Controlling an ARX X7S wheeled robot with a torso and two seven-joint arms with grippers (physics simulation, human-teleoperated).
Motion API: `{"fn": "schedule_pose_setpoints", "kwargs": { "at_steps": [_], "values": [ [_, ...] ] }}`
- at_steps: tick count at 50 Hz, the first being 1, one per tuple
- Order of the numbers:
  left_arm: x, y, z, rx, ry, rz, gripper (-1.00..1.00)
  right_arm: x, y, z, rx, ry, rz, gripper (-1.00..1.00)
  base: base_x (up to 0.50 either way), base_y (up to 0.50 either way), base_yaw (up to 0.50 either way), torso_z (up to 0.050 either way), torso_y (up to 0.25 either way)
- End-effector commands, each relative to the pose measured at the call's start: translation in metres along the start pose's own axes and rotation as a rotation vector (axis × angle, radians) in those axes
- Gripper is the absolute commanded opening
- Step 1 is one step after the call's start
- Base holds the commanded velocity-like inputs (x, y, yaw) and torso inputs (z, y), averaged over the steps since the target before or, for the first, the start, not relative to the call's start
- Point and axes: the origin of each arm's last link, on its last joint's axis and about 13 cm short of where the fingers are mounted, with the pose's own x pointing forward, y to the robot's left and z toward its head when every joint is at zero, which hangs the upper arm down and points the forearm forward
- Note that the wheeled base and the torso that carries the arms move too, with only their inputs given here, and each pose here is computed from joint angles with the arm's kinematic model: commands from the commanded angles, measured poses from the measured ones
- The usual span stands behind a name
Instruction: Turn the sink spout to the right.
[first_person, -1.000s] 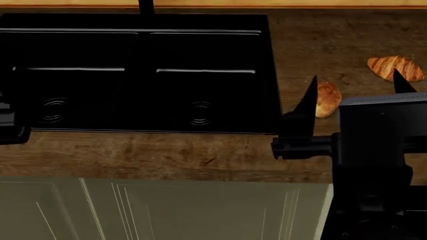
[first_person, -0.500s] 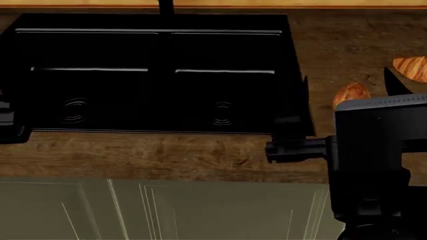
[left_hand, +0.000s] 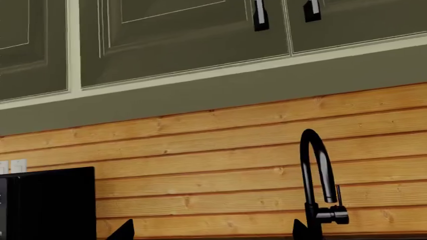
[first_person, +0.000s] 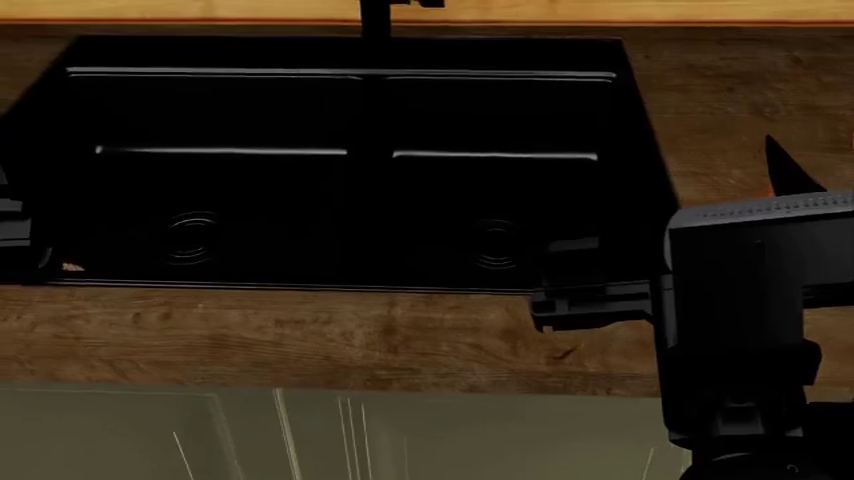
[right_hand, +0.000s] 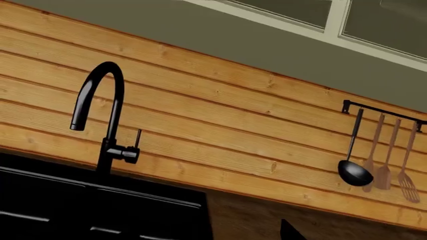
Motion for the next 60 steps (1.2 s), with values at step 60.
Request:
{"fn": "schedule_pose_setpoints", "kwargs": {
  "at_steps": [60],
  "values": [
    [0.0003, -0.0012, -0.0015, 0.011, 0.006, 0.000, 1.00, -0.0031, -0.0002, -0.0024, 0.018, -0.004, 0.014, 1.00, 0.27, 0.20, 0.00, 0.000, 0.000]
  ]
}}
